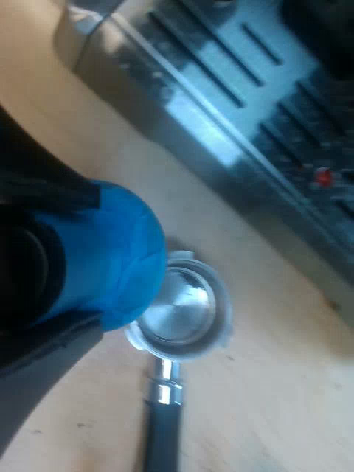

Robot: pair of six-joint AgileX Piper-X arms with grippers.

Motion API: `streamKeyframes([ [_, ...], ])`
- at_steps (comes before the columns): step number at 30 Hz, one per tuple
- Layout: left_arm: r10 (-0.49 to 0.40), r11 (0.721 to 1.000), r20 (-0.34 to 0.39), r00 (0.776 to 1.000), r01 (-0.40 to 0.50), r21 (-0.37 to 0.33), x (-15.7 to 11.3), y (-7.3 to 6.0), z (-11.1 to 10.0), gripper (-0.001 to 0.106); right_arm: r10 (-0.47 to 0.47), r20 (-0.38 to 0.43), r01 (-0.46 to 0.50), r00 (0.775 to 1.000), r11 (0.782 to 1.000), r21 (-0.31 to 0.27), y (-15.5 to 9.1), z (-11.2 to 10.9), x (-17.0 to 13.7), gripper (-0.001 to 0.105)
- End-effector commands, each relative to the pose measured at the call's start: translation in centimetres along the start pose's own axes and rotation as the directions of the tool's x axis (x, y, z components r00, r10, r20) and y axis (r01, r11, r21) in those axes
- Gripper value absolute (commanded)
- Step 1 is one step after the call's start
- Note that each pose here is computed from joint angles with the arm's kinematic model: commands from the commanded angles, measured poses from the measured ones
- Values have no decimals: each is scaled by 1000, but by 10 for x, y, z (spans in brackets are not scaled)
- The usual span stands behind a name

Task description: Grind coffee beans and then tamp

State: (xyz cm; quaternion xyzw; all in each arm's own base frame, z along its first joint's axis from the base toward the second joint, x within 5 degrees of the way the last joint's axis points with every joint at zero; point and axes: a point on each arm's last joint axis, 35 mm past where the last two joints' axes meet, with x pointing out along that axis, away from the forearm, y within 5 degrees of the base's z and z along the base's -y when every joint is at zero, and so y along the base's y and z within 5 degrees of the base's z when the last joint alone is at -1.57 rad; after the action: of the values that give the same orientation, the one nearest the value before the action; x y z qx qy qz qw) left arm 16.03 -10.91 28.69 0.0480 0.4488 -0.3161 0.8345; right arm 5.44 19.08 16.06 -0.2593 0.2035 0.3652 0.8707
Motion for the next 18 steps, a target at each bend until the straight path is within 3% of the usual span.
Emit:
streamKeyframes([
  [1, -9, 1000, 37, 999, 9, 10, -7, -5, 8, 0, -4, 14, 4, 1000, 1000, 2, -1, 2, -1, 67],
  [8, -76, 995, 49, 996, 72, 64, -10, -20, 21, 0, -4, 14, 4, 1000, 1000, 2, -1, 2, -1, 67],
  [18, -110, 987, -57, 992, 116, 112, 22, -34, 25, 0, -3, 28, 3, 1000, 1000, 11, -1, 4, -1, 67],
])
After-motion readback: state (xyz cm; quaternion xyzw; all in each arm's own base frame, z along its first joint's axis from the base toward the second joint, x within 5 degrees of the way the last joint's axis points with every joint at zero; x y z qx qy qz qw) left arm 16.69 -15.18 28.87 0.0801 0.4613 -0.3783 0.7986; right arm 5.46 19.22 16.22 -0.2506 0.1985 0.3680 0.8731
